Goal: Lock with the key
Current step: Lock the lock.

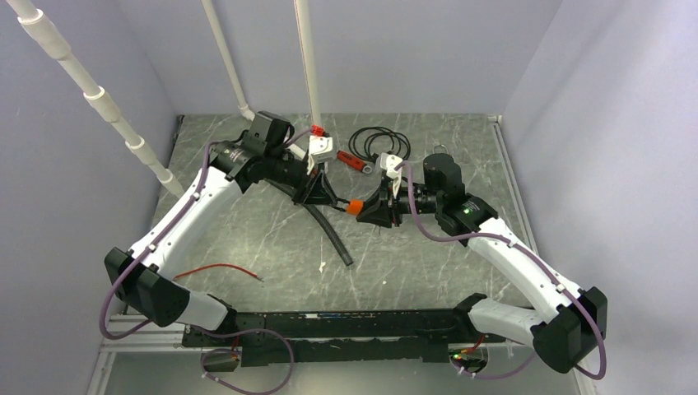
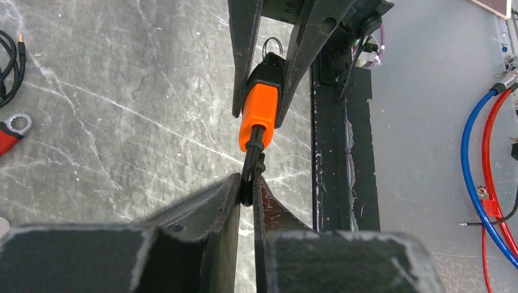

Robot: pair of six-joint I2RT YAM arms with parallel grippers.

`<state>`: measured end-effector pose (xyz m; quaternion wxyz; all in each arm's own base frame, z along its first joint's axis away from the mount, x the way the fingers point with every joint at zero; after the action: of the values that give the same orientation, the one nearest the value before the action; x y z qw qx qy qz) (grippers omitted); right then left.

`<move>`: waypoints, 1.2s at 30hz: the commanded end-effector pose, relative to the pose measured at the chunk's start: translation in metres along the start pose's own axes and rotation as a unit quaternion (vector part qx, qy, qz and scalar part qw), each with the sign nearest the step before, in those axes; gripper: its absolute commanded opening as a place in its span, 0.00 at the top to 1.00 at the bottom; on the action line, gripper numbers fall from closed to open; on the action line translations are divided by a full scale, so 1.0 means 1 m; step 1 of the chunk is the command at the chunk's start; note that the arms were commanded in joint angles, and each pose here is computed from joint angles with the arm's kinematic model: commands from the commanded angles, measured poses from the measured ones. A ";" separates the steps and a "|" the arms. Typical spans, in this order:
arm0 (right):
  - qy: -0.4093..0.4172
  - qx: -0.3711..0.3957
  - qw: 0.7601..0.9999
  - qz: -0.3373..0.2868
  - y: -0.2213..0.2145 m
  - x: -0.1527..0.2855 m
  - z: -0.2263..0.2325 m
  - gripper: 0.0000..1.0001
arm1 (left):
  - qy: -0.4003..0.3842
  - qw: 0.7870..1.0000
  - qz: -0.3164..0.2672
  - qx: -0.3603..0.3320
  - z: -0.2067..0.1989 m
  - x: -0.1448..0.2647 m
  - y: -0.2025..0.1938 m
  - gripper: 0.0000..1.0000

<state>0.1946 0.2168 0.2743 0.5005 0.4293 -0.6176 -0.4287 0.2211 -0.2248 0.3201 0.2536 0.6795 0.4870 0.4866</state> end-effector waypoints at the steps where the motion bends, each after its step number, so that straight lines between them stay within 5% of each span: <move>1: 0.015 0.039 0.997 -0.058 0.038 0.006 0.000 1.00 | -0.004 0.999 -0.005 -0.034 -0.010 0.006 -0.001 0.83; 15: 0.033 0.031 0.997 -0.066 0.044 -0.002 -0.007 1.00 | -0.030 0.999 -0.003 -0.033 -0.014 0.000 0.000 1.00; 36: 0.048 0.044 0.993 -0.095 0.070 -0.020 -0.026 1.00 | -0.071 0.997 -0.006 0.006 -0.015 -0.033 -0.008 1.00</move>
<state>0.2046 0.2283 0.2622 0.5803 0.3849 -0.5583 -0.4510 0.2224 -0.2248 0.3017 0.2318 0.6795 0.4908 0.4936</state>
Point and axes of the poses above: each gripper's point midway between its finger pads, its own x axis back along the fingers, its own z axis along the line the jaws close on, y = z × x, the point moved 6 cm from there along x, back along the fingers, and after that the axes turned 13 degrees about x, right-handed, at the moved point
